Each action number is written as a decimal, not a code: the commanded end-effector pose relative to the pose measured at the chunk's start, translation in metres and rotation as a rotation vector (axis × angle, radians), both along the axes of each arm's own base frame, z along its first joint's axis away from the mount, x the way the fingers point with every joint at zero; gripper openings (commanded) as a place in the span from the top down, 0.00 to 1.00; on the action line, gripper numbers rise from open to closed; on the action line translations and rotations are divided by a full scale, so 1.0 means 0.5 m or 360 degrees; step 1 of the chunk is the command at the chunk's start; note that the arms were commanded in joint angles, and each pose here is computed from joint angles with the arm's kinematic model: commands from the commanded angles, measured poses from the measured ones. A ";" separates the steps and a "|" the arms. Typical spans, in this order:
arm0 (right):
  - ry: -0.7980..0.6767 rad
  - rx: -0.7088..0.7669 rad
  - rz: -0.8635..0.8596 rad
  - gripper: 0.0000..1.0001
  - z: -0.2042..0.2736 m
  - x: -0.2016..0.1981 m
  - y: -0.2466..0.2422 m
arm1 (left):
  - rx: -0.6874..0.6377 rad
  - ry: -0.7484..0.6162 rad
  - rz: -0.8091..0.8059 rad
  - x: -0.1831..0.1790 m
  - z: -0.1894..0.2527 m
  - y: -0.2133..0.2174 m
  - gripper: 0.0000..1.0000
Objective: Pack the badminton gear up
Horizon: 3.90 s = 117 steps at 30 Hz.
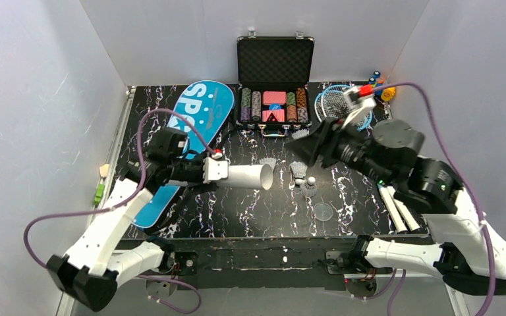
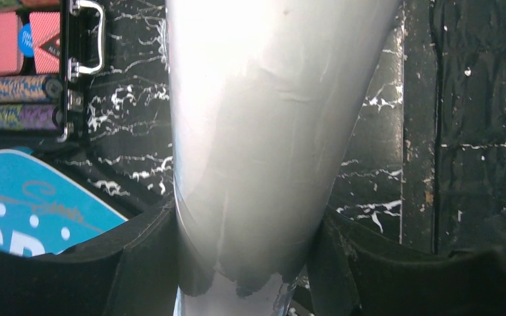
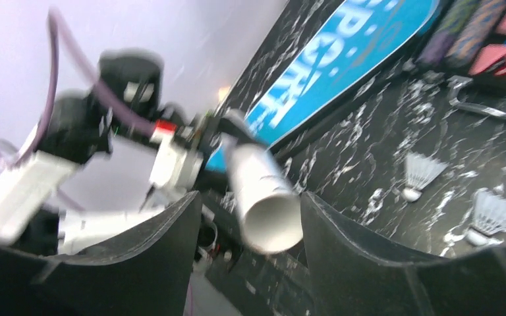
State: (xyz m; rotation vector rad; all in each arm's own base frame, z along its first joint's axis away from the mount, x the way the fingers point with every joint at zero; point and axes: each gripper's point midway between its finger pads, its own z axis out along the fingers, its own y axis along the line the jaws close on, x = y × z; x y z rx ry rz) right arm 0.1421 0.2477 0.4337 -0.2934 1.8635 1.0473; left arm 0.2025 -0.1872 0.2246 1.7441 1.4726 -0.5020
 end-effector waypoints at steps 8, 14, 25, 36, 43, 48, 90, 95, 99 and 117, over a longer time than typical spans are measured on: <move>0.0597 -0.0222 -0.0509 0.26 -0.156 0.321 -0.089 | -0.0032 -0.0047 0.0396 -0.027 0.004 0.066 0.79; 0.1095 -0.0480 -0.0532 0.24 -0.365 0.465 -0.010 | -0.0083 -0.0053 0.0499 -0.018 0.032 0.070 0.83; 0.1380 -0.0594 -0.0504 0.24 -0.564 0.485 0.048 | -0.0069 -0.0025 0.0550 -0.023 0.015 0.080 0.82; 0.1536 -0.0711 -0.0501 0.25 -0.670 0.435 0.072 | -0.0069 -0.0040 0.0566 -0.014 0.014 0.079 0.82; 0.1615 -0.0821 -0.0562 0.31 -0.716 0.427 0.058 | -0.0078 -0.0041 0.0566 -0.018 0.014 0.080 0.81; 0.1651 -0.0862 -0.0592 0.37 -0.743 0.424 0.052 | -0.0074 -0.0043 0.0557 -0.022 0.008 0.082 0.80; 0.0479 0.0225 -0.0437 0.99 -0.174 0.222 -0.042 | -0.0296 0.0146 0.0585 -0.055 0.002 0.050 0.76; 0.0451 0.0413 -0.0303 0.99 -0.135 0.182 -0.024 | -0.0348 0.0175 0.0597 -0.049 0.025 0.039 0.75; 0.0381 0.0494 -0.0226 0.99 -0.117 0.170 0.012 | -0.0371 0.0174 0.0600 -0.048 0.034 0.036 0.75; 0.0211 0.0538 -0.0265 0.99 -0.066 0.161 0.025 | -0.0376 0.0146 0.0607 -0.045 0.040 0.038 0.74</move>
